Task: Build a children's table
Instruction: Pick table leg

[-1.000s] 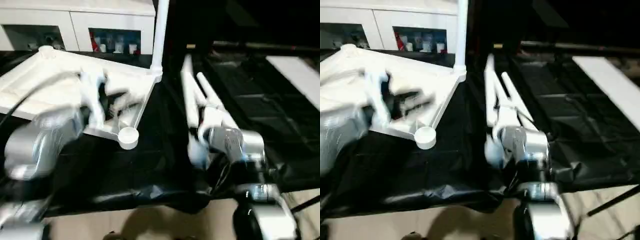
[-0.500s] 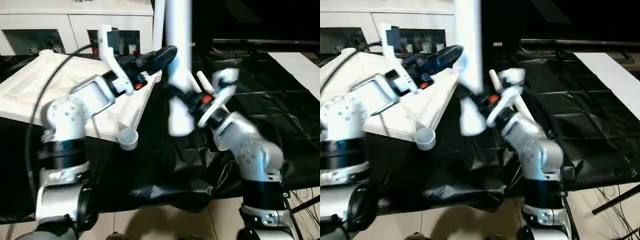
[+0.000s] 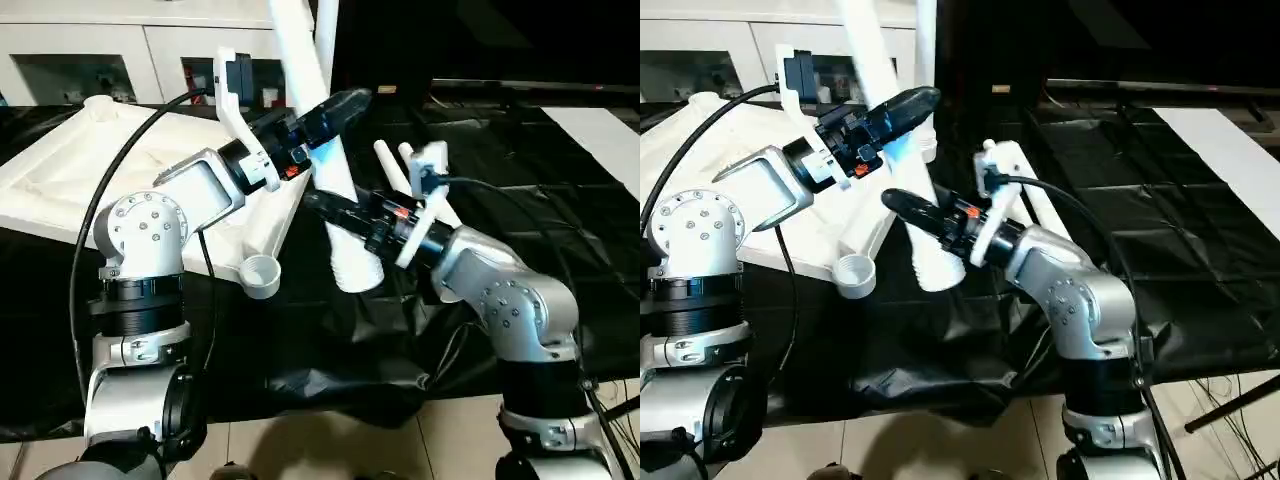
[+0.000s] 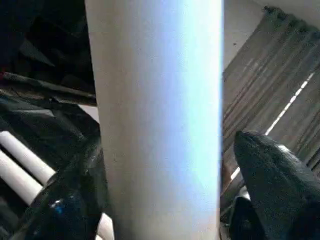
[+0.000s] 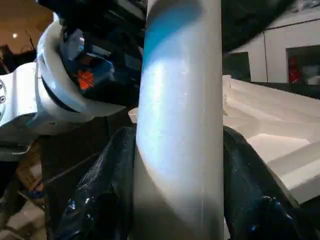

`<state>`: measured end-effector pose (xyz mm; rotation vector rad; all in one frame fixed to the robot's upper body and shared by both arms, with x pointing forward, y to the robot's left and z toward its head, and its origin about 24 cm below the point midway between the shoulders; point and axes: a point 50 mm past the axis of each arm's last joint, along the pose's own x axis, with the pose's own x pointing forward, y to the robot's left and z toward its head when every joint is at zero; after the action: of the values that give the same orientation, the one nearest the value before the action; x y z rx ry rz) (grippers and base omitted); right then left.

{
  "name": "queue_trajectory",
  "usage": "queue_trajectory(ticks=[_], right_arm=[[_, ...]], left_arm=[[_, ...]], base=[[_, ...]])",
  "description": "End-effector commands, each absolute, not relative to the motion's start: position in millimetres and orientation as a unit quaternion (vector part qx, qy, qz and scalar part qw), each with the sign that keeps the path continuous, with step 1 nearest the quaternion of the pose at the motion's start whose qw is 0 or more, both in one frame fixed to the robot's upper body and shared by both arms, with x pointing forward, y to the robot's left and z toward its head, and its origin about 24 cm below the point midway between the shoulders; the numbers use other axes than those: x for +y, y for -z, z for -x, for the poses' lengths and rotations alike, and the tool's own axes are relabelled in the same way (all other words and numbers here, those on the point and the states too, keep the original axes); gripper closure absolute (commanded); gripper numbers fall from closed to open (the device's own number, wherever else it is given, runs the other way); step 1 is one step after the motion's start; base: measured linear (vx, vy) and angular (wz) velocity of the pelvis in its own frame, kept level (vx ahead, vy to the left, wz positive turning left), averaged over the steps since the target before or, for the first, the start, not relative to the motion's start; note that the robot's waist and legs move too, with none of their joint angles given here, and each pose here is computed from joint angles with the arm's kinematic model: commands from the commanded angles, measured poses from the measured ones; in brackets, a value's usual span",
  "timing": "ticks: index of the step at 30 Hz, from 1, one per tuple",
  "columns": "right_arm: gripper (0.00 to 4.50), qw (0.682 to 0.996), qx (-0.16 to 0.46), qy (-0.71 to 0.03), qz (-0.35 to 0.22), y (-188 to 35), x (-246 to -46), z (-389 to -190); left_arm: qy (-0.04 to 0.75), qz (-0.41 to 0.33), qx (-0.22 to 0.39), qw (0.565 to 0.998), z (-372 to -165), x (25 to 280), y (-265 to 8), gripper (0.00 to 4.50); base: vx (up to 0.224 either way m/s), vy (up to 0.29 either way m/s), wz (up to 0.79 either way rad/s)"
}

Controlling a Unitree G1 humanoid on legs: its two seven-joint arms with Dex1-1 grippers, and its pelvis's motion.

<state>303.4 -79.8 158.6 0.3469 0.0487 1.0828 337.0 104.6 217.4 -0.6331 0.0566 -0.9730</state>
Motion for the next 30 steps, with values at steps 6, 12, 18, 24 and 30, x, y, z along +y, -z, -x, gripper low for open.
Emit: queue_trajectory(ticks=[6, 12, 18, 24, 30], right_arm=[[2.66, 0.850, 0.012, -0.508, -0.142, -163.3, -78.7, -307.1], [2.66, 0.846, 0.018, -0.514, -0.140, -161.7, -75.3, -308.2], [2.66, 0.844, 0.020, -0.519, -0.134, -161.4, -74.4, -308.9], [2.66, 0.845, 0.018, -0.520, -0.124, -160.4, -74.7, -309.7], [1.97, 0.840, 0.037, -0.529, -0.114, -155.2, -74.8, -311.6]], left_arm=[[0.426, 0.280, 0.031, 0.860, -339.9, 99.7, -217.3, 1.26], [0.418, 0.277, 0.029, 0.864, -339.8, 111.8, -215.2, 1.70], [0.427, 0.267, 0.020, 0.864, -335.8, 115.2, -218.3, 2.17], [0.447, 0.252, 0.013, 0.858, -331.0, 113.1, -222.7, 2.58], [0.468, 0.199, 0.018, 0.861, -328.2, 108.5, -223.1, 2.66]], base=[[0.000, 0.000, 0.00], [0.000, 0.000, 0.00], [0.000, 0.000, 0.00], [0.000, 0.000, 0.00], [0.000, 0.000, 0.00]])
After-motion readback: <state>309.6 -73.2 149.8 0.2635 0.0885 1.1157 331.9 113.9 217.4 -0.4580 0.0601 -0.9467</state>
